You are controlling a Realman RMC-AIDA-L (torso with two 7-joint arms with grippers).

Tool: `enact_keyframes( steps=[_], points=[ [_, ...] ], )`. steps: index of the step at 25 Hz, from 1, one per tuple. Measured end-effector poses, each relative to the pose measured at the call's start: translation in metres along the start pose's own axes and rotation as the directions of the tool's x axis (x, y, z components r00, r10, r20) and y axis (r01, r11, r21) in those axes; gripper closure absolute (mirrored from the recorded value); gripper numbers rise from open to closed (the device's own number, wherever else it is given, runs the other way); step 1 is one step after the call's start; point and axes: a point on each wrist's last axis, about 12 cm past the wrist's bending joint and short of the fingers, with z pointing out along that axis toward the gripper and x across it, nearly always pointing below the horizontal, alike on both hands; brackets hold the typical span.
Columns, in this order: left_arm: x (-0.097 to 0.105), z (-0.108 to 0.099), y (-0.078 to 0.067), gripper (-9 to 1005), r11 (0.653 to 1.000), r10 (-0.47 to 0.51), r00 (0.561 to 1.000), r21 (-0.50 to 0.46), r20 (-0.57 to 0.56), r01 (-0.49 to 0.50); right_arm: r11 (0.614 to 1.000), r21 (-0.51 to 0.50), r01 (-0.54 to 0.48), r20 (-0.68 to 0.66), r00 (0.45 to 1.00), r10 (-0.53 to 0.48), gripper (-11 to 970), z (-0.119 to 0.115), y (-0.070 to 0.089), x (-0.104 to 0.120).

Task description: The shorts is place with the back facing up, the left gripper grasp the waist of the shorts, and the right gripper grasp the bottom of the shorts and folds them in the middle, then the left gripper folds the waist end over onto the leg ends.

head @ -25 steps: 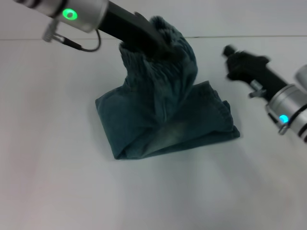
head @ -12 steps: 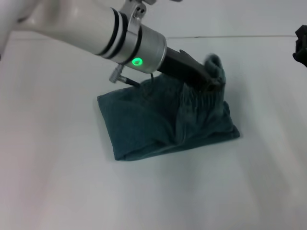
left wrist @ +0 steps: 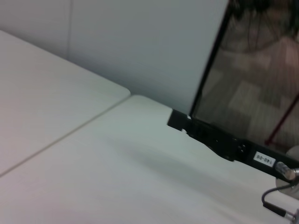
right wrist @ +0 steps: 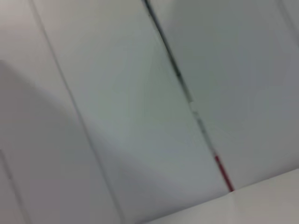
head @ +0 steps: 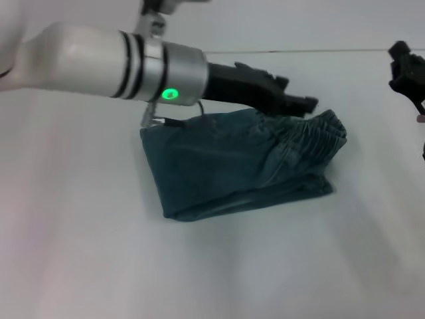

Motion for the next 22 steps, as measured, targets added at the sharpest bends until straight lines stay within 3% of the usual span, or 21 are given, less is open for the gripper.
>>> enact_keyframes(
  steps=[3,7,9,13,17,22],
  points=[
    [0.011,-0.023,0.006,410,0.999,-0.050,0.994,0.000,0.092,0.051,0.989,-0.146,-0.015,-0.073,0.997,0.004,961,0.003,-0.002,-0.012],
    [0.036,-0.058,0.017,234,0.991,-0.132,0.975,0.015,0.177,0.132,0.929,-0.366,-0.061,-0.166,0.986,0.000,960,0.005,-0.002,-0.042],
    [0.051,-0.076,0.022,143,0.984,-0.178,0.960,0.025,0.215,0.177,0.885,-0.455,-0.096,-0.212,0.977,-0.003,918,0.001,0.000,-0.058],
    [0.084,-0.107,0.026,108,0.969,-0.246,0.934,0.041,0.260,0.244,0.775,-0.623,-0.107,-0.273,0.958,-0.088,834,-0.015,0.006,-0.089],
    [0.111,-0.132,0.023,73,0.956,-0.291,0.917,0.055,0.272,0.287,0.683,-0.722,-0.111,-0.349,0.911,-0.221,652,-0.035,0.008,-0.112],
    [0.136,-0.153,0.014,73,0.949,-0.314,0.921,0.081,0.230,0.304,0.709,-0.692,-0.138,-0.517,0.780,-0.353,487,-0.050,-0.001,-0.109]
  ],
)
